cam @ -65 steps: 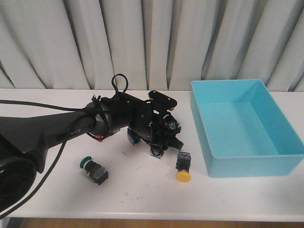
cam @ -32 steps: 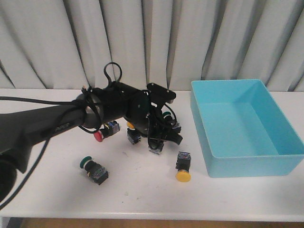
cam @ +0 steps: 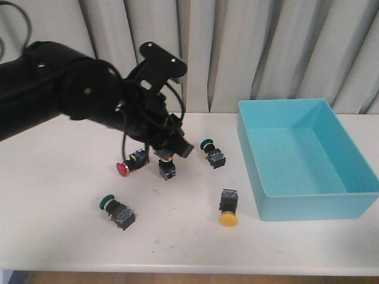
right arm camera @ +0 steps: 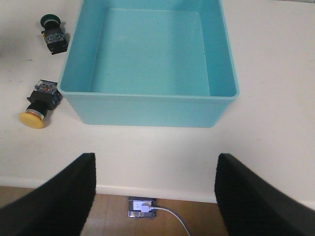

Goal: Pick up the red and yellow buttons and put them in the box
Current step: 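Reach the left gripper over the red mushroom button and grasp it, then lift the red button and carry it toward the right gripper, then grasp the red button with the right gripper, release left gripper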

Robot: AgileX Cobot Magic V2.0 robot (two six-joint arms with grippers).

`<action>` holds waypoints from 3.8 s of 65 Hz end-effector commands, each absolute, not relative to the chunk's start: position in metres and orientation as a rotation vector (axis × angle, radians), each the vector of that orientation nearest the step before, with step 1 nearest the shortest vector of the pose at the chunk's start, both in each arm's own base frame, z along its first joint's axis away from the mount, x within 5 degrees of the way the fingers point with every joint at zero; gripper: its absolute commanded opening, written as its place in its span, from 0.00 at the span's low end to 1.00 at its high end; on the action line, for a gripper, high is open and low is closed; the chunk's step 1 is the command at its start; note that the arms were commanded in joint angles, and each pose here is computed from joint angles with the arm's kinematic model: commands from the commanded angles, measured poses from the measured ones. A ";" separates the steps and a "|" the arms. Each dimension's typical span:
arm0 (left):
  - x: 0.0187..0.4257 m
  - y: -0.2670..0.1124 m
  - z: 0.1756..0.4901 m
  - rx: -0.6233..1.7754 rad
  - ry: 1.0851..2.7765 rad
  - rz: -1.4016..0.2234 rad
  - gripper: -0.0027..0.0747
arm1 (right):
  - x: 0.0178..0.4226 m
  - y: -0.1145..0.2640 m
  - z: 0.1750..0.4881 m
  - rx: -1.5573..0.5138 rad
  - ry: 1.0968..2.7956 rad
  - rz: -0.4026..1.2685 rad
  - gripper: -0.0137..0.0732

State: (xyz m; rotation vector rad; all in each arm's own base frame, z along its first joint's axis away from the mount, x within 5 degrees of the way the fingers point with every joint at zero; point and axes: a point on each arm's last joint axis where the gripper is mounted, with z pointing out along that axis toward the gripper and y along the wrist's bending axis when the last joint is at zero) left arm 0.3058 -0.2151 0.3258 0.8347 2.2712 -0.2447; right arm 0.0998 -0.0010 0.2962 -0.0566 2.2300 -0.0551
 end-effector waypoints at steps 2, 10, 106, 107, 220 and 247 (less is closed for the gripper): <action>0.281 -0.180 0.358 0.730 2.118 -0.246 0.23 | 0.104 -0.002 0.310 -0.062 2.154 -0.071 0.74; 0.257 -0.146 0.350 0.640 2.121 -0.234 0.23 | 0.104 -0.002 0.309 -0.062 2.163 -0.072 0.74; 0.187 -0.211 0.317 1.372 1.705 -0.752 0.24 | 0.179 0.110 0.281 -1.315 2.021 0.532 0.70; 0.187 -0.212 0.316 1.382 1.689 -0.762 0.24 | 0.178 0.112 0.280 -1.330 2.014 0.533 0.70; 0.176 -0.220 0.326 1.513 1.400 -0.852 0.72 | 0.169 0.139 0.285 -1.605 1.594 0.616 0.37; 0.195 -0.207 0.306 1.550 1.607 -0.513 0.80 | 0.180 0.130 0.278 -1.505 1.792 0.477 0.37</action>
